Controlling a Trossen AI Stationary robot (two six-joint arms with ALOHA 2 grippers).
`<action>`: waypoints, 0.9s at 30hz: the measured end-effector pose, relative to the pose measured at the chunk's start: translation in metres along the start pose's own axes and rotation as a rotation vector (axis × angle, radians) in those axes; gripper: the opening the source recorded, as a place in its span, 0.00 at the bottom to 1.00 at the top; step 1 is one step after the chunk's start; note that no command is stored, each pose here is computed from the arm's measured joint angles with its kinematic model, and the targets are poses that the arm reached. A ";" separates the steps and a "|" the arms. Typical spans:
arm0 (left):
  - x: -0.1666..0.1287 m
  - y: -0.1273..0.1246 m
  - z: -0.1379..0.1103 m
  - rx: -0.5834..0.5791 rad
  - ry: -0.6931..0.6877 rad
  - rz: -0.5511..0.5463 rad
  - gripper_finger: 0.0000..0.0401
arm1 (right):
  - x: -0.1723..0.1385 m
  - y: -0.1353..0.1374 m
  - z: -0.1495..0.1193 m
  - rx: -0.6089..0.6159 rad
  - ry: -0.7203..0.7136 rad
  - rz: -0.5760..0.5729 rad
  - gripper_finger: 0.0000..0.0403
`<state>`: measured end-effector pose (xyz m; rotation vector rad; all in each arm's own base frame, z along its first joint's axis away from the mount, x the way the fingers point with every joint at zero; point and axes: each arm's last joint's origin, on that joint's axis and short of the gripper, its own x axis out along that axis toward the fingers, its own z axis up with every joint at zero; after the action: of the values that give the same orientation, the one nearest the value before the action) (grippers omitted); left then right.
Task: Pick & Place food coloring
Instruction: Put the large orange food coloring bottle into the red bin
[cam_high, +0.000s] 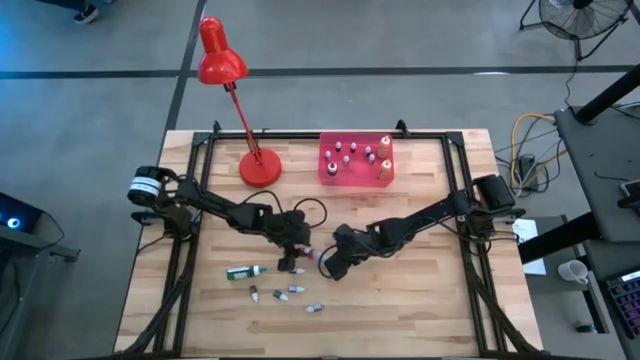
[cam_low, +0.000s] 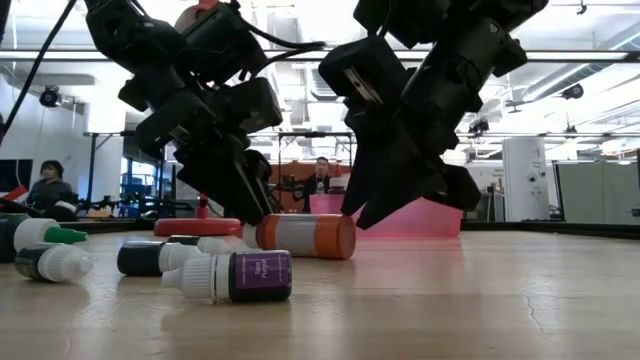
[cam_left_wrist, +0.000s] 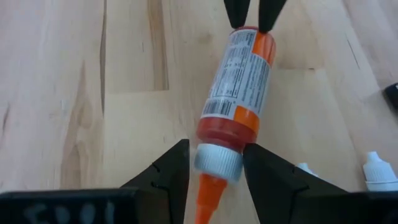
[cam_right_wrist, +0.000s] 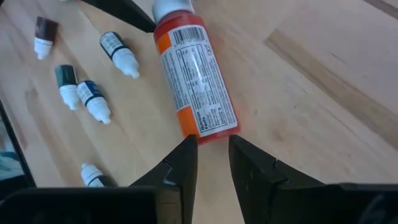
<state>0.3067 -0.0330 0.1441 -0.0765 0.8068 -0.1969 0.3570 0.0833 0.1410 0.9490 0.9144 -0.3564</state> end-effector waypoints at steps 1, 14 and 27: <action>0.000 0.000 -0.001 0.000 0.002 -0.002 0.31 | 0.000 -0.001 -0.001 0.005 0.001 -0.002 0.20; 0.014 0.001 -0.011 -0.005 0.067 -0.069 0.31 | 0.001 -0.005 -0.001 0.013 0.003 -0.017 0.22; 0.014 0.000 0.005 0.034 0.047 -0.050 0.26 | 0.002 -0.012 -0.004 -0.012 0.013 -0.036 0.21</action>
<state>0.3195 -0.0359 0.1376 -0.0600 0.8488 -0.2604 0.3486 0.0805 0.1317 0.9251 0.9453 -0.3755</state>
